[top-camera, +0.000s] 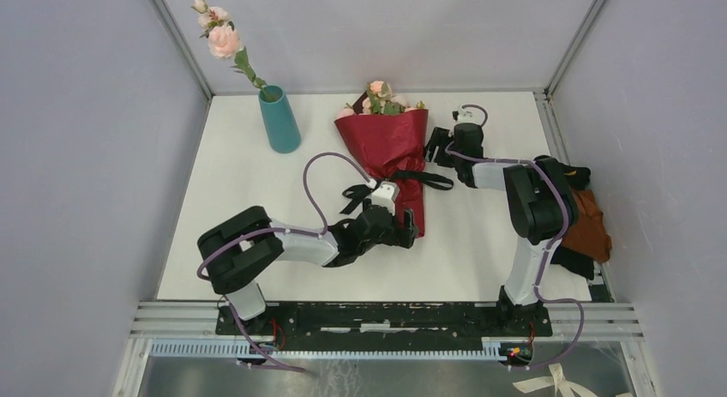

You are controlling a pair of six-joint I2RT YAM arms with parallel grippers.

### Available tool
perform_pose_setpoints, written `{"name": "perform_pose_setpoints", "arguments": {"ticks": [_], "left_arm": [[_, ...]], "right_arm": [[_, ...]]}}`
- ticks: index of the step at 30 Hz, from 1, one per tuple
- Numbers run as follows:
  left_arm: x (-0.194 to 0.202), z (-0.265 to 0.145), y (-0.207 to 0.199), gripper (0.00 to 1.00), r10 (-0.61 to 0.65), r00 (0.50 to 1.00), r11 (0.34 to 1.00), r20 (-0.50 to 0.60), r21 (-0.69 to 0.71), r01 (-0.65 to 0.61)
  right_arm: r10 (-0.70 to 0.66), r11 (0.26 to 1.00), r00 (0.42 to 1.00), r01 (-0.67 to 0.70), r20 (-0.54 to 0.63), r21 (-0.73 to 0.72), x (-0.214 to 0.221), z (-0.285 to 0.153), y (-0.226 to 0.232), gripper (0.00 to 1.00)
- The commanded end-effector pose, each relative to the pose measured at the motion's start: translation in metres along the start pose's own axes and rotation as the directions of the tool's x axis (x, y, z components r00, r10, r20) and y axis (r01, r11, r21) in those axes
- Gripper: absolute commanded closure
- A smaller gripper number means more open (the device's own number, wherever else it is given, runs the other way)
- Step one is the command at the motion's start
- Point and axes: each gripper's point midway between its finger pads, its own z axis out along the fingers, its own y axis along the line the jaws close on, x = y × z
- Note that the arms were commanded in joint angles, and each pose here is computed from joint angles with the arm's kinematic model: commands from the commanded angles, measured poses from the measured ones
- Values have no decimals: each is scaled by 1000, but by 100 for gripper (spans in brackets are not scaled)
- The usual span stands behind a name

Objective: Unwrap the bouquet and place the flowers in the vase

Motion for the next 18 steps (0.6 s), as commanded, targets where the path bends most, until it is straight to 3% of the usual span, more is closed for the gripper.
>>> {"name": "perform_pose_setpoints", "arguments": {"ticks": [1, 7, 12, 18], "left_arm": [[-42, -15, 20, 1, 60, 991, 987, 117, -156, -41], [-90, -54, 41, 1, 117, 966, 953, 230, -300, -44], [-120, -81, 65, 1, 59, 939, 928, 339, -366, 74], [-130, -79, 115, 2, -15, 952, 853, 305, -492, 171]], "right_arm": [[-26, 1000, 997, 27, 66, -5, -24, -19, 5, 28], [-17, 1000, 979, 18, 203, -1, -53, -64, 10, 28], [18, 997, 957, 6, 290, -80, -66, -98, 27, 28], [-35, 984, 965, 79, 259, -161, -40, -117, 56, 28]]}}
